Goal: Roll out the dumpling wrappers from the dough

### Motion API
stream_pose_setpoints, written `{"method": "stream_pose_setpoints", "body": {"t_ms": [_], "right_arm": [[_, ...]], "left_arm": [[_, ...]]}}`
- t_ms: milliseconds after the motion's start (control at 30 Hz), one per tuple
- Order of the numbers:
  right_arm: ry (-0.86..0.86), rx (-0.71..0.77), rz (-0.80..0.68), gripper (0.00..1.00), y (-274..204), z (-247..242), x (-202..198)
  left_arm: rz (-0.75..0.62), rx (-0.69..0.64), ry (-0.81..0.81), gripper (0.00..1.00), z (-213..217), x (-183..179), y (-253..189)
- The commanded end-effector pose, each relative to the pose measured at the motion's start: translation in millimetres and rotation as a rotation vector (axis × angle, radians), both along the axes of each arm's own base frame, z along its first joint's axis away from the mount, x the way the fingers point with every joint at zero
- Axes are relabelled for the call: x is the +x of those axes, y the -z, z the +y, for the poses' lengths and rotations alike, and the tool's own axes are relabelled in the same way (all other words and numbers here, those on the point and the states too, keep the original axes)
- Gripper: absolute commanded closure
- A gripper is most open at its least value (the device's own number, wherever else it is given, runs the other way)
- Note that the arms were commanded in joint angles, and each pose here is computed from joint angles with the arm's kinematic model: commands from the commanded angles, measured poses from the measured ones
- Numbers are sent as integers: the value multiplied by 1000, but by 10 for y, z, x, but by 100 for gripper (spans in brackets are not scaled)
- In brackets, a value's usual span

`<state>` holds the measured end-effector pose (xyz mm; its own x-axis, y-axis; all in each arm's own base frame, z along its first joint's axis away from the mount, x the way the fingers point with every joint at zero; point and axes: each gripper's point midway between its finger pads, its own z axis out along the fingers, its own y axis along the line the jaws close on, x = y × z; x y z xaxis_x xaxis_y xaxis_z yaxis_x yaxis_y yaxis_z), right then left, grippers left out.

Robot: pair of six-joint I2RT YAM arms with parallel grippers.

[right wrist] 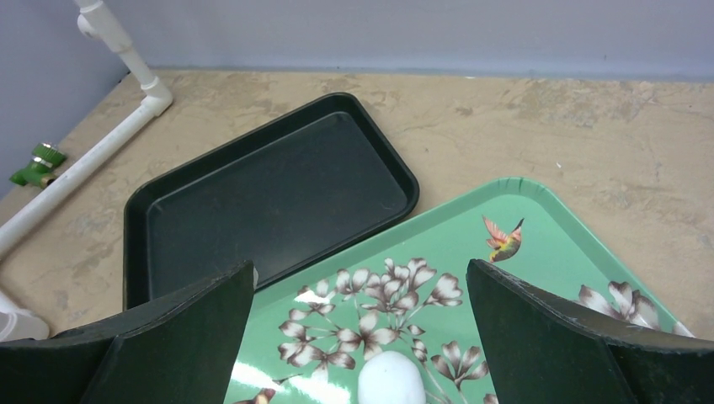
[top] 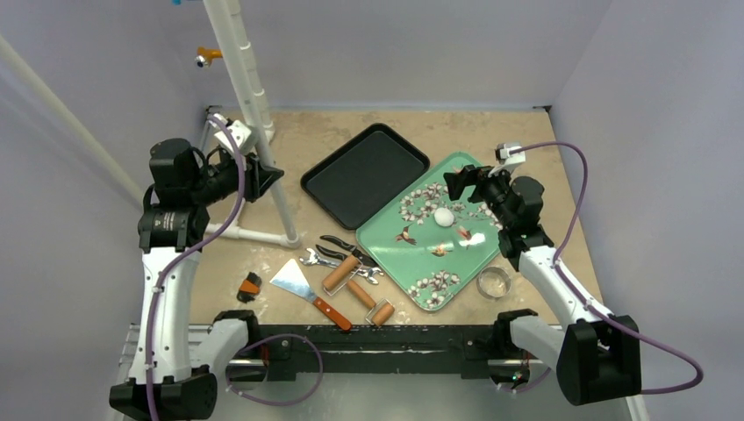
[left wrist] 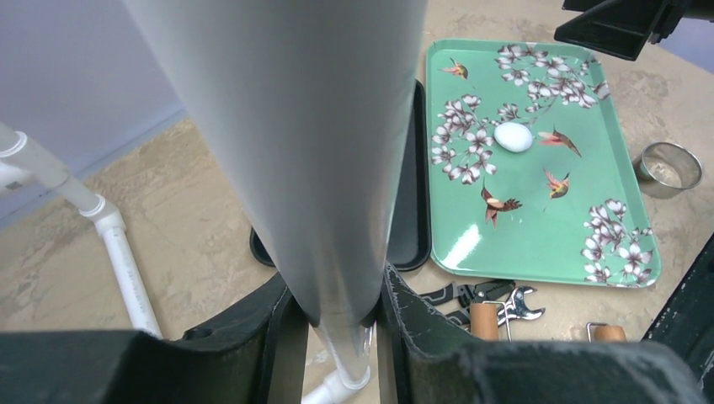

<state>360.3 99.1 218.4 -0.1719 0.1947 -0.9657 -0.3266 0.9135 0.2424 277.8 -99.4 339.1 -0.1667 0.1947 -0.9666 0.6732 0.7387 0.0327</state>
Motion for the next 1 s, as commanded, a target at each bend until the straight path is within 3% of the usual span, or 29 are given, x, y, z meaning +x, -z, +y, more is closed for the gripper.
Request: {"method": "stream_pose_setpoints", "body": {"t_ms": [0, 200, 400, 967], "right_arm": [[-25, 13, -41, 1, -148, 50, -20], [-28, 14, -38, 1, -145, 56, -13], [-45, 17, -43, 1, -192, 89, -16], [-230, -80, -77, 1, -363, 674, -138]], "left_arm": [[-4, -7, -41, 100, 137, -51, 76], [-4, -96, 10, 100, 46, -73, -34], [23, -96, 116, 100, -70, -178, 68], [4, -41, 476, 100, -303, -980, 76]]}}
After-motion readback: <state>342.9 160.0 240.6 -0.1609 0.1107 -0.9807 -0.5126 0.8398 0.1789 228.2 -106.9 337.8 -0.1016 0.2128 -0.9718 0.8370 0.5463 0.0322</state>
